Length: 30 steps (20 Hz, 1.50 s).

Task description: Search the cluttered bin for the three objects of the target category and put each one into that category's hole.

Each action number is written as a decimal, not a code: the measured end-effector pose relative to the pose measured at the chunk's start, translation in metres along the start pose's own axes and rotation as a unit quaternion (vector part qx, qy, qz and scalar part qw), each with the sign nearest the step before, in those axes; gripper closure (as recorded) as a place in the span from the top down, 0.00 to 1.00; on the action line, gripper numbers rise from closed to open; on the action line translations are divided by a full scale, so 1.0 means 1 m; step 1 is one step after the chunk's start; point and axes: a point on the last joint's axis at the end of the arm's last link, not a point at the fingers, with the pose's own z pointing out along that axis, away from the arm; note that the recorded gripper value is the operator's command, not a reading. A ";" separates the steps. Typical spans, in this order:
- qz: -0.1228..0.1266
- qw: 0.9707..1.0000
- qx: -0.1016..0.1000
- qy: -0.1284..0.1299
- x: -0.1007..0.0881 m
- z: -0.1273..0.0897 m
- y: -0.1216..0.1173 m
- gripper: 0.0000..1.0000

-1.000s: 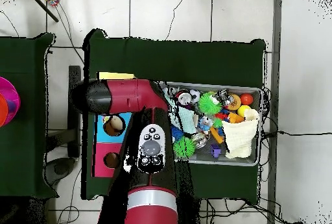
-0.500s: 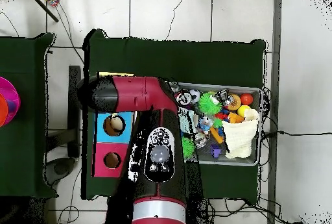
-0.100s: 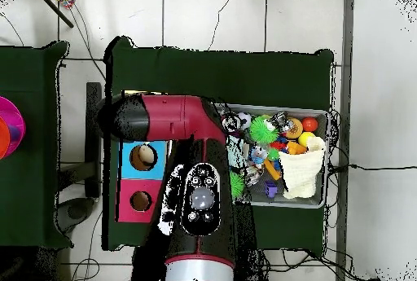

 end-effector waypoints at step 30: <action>0.095 0.978 0.061 -0.173 0.070 -0.051 0.077 0.00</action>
